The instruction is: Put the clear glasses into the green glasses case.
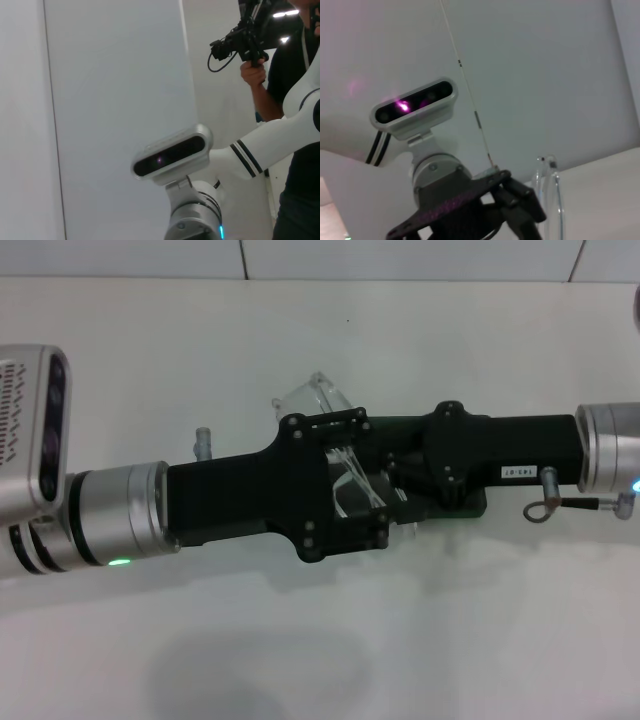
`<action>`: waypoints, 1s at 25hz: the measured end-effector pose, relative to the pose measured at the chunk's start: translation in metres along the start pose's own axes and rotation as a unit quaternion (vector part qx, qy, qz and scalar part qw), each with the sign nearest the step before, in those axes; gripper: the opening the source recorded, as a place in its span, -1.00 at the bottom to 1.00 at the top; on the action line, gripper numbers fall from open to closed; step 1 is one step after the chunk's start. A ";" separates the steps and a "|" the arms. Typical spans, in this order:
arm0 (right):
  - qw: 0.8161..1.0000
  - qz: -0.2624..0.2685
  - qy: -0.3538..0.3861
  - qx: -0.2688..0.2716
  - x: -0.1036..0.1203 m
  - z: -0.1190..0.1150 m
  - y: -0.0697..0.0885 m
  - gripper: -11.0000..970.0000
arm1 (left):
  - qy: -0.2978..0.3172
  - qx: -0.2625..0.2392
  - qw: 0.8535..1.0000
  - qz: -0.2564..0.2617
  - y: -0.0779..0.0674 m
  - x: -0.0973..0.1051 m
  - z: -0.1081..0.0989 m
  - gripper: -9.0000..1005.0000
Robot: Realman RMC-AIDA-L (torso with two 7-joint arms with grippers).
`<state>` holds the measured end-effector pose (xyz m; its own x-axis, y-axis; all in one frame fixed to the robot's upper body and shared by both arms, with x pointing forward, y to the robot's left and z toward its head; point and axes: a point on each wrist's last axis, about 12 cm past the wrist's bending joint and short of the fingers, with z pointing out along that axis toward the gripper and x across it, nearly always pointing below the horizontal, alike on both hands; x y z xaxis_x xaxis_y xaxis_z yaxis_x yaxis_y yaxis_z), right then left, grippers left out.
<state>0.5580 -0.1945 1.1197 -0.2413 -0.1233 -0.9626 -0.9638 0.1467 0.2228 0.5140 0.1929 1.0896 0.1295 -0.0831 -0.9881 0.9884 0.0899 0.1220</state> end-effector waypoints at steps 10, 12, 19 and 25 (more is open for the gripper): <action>1.000 0.015 0.004 -0.015 0.001 -0.001 0.003 -0.85 | 0.005 -0.006 1.000 0.006 0.003 0.000 0.001 0.30; 1.000 0.016 0.003 -0.015 0.000 -0.001 0.003 -0.85 | 0.007 -0.008 1.000 0.006 0.004 0.000 0.001 0.30; 1.000 0.018 -0.011 0.007 -0.001 -0.011 -0.001 -0.85 | 0.004 -0.008 1.000 0.006 0.002 0.000 -0.001 0.30; 1.000 0.023 -0.012 0.016 0.000 -0.016 -0.003 -0.85 | -0.009 -0.001 1.000 0.006 0.000 -0.003 -0.001 0.30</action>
<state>0.5593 -0.2112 1.1213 -0.2819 -0.0918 -0.9550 -0.9474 0.1838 0.2620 0.5137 0.1946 1.0920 0.1434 -0.0993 -0.9847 0.9865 0.0935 0.1342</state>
